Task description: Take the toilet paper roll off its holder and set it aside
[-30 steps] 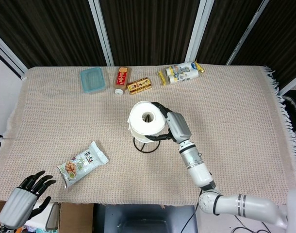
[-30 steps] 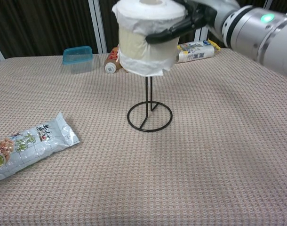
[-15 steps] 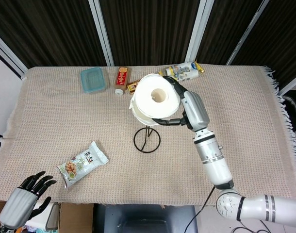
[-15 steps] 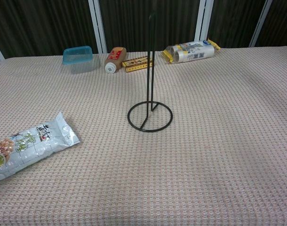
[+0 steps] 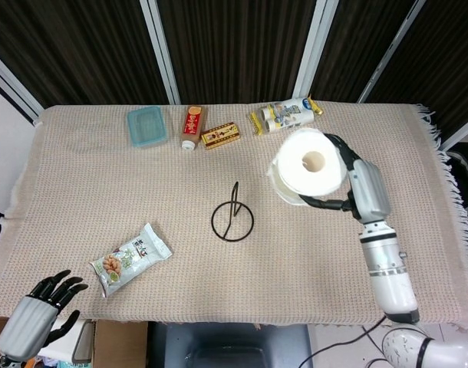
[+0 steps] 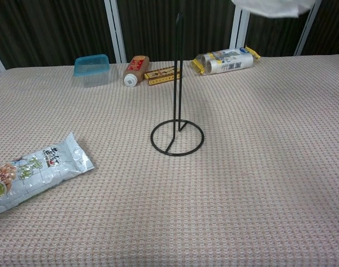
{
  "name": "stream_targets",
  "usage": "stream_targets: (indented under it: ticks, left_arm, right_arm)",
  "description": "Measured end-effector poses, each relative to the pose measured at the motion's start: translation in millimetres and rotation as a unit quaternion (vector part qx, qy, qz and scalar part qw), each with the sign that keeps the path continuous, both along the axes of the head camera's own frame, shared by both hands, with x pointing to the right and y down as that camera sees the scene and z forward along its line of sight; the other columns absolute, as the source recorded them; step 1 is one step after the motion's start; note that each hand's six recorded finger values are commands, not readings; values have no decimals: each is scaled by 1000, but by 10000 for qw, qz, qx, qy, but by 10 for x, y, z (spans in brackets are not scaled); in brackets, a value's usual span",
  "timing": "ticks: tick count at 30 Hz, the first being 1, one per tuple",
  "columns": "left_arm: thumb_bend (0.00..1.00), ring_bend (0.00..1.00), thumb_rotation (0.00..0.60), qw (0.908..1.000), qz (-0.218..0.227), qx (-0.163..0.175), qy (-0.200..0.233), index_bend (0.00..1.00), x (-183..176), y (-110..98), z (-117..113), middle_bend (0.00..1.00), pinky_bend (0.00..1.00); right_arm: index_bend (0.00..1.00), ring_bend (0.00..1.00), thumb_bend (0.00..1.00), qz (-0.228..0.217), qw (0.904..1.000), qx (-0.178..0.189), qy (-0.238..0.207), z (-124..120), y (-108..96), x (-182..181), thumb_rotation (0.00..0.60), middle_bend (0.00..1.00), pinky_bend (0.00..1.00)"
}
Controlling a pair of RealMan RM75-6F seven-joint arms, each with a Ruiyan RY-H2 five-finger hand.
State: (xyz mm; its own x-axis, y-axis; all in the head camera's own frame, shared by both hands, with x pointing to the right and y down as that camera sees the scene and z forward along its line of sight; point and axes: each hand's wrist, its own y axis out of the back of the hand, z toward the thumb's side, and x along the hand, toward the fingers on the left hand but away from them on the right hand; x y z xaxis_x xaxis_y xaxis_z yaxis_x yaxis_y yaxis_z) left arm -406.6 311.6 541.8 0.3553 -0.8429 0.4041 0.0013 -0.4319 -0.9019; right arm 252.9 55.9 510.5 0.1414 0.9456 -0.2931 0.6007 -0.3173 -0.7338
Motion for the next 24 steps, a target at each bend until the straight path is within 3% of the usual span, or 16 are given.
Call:
stream_targets:
  ticks: [4,7,14,19,24]
  left_arm:
    - [394,171,600,10000,-22,-7,-38,304,-7,-5,14,270,303]
    - [394,171,600,10000,-33,-25,-60,304,-8,-4,25,270,303]
    - [395,171,600,10000,-18,-10,-74,305,-4,0,22,271,304]
    - [395,171,600,10000,-46,-13,-71,304,-14,-5,22,270,304]
    - [396,171,600,10000,-35,-19,-70,304,-12,-2,24,271,305]
  right_arm:
    - [666,486,165,110,9983,-273,502,432,260,531,600,523,489]
    - [657,472,165,95,9967,-512,623,719,455,828,600,523,482]
    - [575,410,165,-286,9917,-875,902,1256,871,1092,600,508,434]
    - [385,234,155,-473,9844,-1383,978,1535,1102,1130,600,322,265]
    - [165,81,124,-517,9771,-1819,977,1655,1209,1180,600,147,108]
